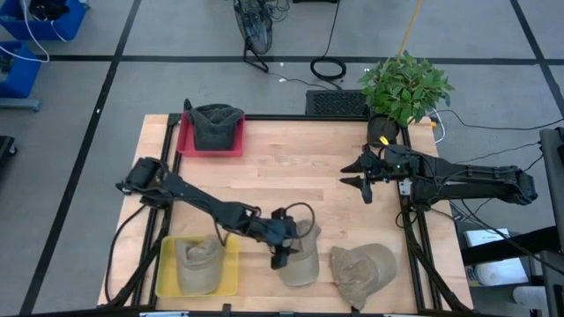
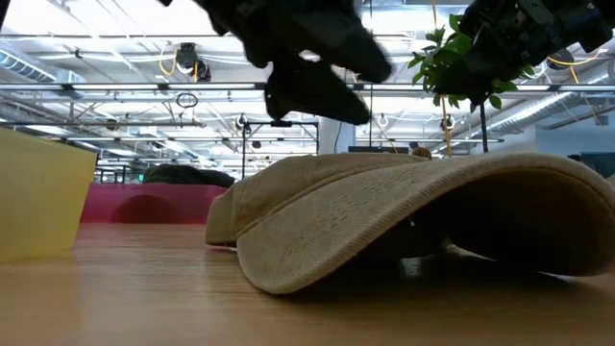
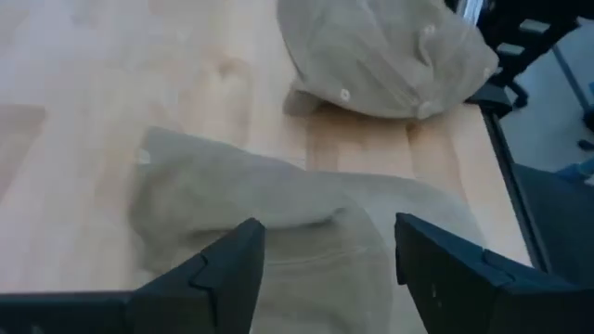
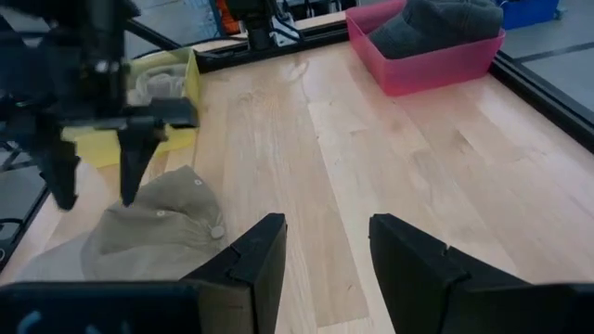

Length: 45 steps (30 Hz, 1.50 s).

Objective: Pick & Place hat
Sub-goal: Put the left brown cap into the yellow bin

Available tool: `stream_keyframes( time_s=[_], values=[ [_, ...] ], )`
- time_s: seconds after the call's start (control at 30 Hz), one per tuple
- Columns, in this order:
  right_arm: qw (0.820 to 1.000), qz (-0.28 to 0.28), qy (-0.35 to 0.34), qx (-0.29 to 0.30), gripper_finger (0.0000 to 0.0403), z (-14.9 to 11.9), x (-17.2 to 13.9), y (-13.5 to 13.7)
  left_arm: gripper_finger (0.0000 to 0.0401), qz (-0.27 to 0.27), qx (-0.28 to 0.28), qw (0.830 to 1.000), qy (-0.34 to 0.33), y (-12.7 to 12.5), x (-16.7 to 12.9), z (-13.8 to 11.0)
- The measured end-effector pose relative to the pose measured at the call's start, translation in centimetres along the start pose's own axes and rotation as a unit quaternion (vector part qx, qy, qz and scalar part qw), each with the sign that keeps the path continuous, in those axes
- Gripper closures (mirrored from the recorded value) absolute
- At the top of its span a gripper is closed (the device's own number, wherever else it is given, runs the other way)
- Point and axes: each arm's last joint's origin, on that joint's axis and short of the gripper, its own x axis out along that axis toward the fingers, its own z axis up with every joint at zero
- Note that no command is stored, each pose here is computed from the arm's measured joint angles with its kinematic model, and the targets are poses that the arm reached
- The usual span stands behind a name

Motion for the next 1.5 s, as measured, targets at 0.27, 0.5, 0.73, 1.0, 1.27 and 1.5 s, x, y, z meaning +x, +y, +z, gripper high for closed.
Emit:
stream_keyframes(
  time_s=[0.27, 0.5, 0.73, 1.0, 1.27, 1.5],
  values=[
    [1.0, -0.001, 0.009, 0.0, 0.0261, -0.2, 0.0, 0.0, 0.0178, -0.021, -0.044, 0.997, 0.056, -1.0, 2.5, 0.1],
    [1.0, -0.001, 0.006, -0.009, 0.0261, -0.1, 0.0, 0.0, 0.0211, -0.003, -0.077, 0.992, 0.097, -0.1, 4.5, -1.5],
    [1.0, 0.0, 0.0, -0.016, 0.0261, 0.0, 0.0, 0.0, 0.0252, 0.0, -0.069, 0.993, 0.099, 0.2, 4.8, -1.7],
    [1.0, 0.001, -0.009, -0.025, 0.0261, 0.2, 0.0, 0.0, 0.0356, -0.02, -0.02, 0.994, 0.107, 0.0, 4.8, -1.7],
    [1.0, 0.001, -0.009, -0.023, 0.0261, 0.2, 0.0, 0.0, 0.0385, -0.014, 0.017, 0.991, 0.133, -0.2, 2.0, -0.8],
    [1.0, 0.001, -0.009, -0.024, 0.0261, 0.2, 0.0, 0.0, 0.0389, 0.041, 0.089, 0.983, 0.156, -1.2, -4.8, 0.8]
  ],
)
